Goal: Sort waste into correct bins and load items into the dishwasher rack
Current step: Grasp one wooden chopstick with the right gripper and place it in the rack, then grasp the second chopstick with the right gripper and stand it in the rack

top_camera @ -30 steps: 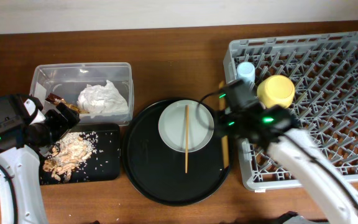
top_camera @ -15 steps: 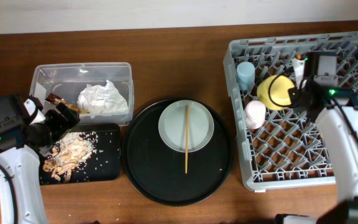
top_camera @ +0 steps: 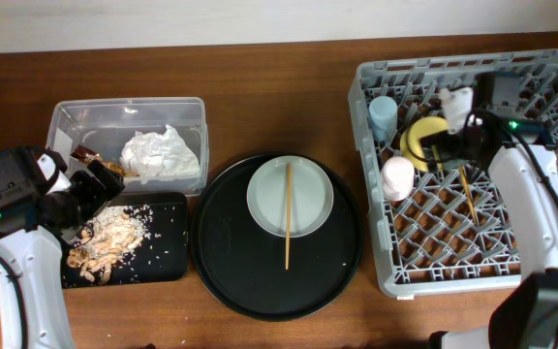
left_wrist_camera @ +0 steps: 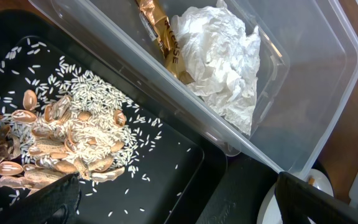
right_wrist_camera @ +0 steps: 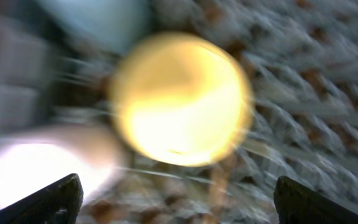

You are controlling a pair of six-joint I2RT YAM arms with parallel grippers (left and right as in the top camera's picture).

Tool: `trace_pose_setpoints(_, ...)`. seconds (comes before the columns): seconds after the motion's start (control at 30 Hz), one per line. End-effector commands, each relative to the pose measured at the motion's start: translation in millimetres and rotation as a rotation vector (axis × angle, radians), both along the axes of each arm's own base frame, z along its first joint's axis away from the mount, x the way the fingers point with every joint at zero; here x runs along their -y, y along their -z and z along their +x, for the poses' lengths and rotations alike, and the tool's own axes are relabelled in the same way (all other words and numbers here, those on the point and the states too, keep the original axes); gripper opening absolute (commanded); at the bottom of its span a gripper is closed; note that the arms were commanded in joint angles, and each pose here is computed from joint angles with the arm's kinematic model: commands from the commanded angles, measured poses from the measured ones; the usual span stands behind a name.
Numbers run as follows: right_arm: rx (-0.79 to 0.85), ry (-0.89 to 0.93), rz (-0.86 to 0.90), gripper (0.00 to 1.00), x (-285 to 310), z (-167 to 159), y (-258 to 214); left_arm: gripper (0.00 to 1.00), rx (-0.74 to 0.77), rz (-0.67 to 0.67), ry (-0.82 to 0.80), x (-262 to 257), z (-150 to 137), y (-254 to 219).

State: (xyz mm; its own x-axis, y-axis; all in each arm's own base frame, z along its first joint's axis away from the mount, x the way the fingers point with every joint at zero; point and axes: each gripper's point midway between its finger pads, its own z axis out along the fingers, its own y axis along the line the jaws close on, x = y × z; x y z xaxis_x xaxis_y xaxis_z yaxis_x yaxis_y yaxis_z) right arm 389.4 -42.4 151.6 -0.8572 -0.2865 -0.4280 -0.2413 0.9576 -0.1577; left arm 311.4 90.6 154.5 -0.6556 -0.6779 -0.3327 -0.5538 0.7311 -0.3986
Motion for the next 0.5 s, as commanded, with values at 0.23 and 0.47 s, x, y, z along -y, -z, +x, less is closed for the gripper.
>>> trace_pose_setpoints(0.23,-0.127,-0.322,0.958,1.0,-221.7,-54.8,-98.8,0.99,0.011,0.0,-0.014,-1.8,-0.6,-3.6)
trace_pose_setpoints(0.47,-0.181,0.018,0.46,0.58,-255.7,-57.4,-11.2,0.99,0.011,0.0,-0.014,-1.8,-0.6,-3.6)
